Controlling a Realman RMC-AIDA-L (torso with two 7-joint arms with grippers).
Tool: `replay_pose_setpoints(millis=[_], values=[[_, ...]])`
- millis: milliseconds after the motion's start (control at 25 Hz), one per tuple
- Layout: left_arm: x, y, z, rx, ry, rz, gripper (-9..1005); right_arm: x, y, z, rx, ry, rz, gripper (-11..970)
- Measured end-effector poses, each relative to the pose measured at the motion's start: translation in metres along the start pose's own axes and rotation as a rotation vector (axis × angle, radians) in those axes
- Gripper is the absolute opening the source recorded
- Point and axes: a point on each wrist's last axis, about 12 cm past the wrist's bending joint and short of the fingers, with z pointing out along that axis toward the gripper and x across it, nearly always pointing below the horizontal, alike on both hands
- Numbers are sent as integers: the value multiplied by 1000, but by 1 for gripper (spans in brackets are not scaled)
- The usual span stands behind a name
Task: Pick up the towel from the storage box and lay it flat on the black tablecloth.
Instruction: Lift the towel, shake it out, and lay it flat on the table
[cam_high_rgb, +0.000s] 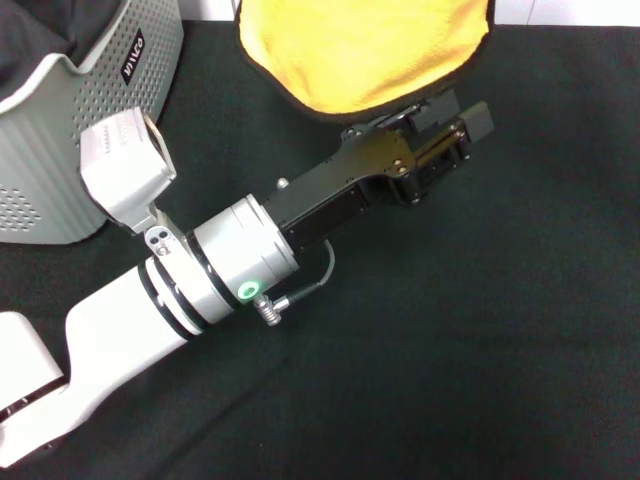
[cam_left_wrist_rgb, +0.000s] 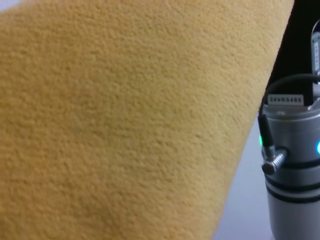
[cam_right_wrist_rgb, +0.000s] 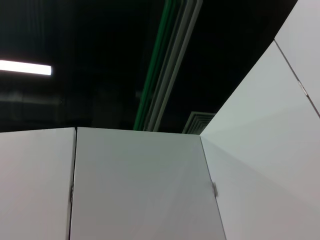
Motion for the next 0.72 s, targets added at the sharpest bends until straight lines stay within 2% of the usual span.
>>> replay_pose_setpoints(millis=[360, 720], values=[[0, 5, 4, -55, -22, 42, 455, 2, 2, 3, -3, -16, 8, 53], [3, 8, 0, -81, -10, 65, 449, -4, 3, 6, -11, -65, 9, 55]])
